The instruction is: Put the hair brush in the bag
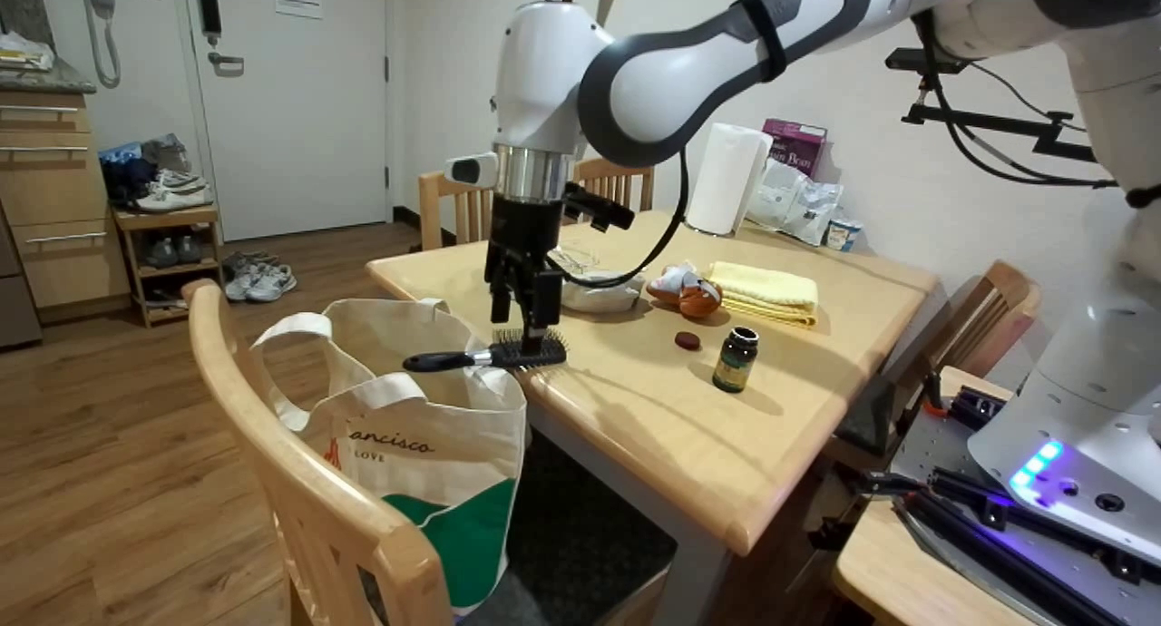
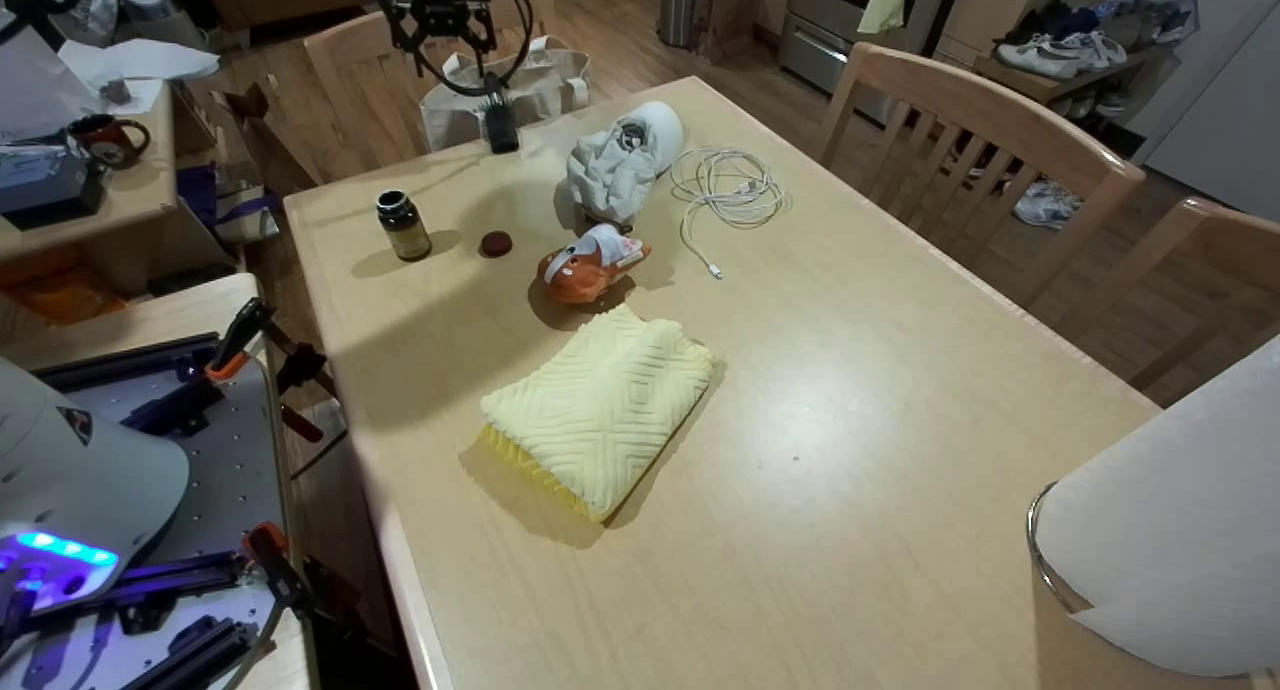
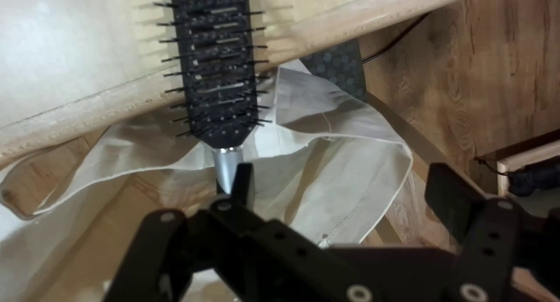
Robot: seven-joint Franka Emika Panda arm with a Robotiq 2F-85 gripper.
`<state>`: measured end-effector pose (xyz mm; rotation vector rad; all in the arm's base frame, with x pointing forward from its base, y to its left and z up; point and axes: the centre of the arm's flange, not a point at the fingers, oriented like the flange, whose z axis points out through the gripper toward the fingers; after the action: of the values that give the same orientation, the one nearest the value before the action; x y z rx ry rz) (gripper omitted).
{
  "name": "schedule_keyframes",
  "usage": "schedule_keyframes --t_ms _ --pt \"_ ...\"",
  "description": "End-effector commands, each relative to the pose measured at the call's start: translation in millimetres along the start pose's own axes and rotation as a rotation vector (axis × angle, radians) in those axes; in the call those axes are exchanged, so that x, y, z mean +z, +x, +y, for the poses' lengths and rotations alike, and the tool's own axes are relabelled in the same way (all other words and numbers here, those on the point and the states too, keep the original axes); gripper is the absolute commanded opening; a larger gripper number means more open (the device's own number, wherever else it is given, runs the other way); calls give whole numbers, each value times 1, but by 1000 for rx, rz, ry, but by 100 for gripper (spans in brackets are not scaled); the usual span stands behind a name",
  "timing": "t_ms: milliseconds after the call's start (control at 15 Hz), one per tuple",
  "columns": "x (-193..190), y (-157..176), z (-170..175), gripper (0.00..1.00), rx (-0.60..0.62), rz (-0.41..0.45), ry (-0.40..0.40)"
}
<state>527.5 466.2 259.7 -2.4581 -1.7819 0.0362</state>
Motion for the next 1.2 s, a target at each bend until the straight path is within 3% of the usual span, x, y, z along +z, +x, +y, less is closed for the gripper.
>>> schedule_keyframes --t_ms 0,533,1133 --pt "25 20 10 100 -35 -16 -24" --pt "64 41 7 100 -148 -75 -158" --pt "48 42 26 100 -155 -75 -274"
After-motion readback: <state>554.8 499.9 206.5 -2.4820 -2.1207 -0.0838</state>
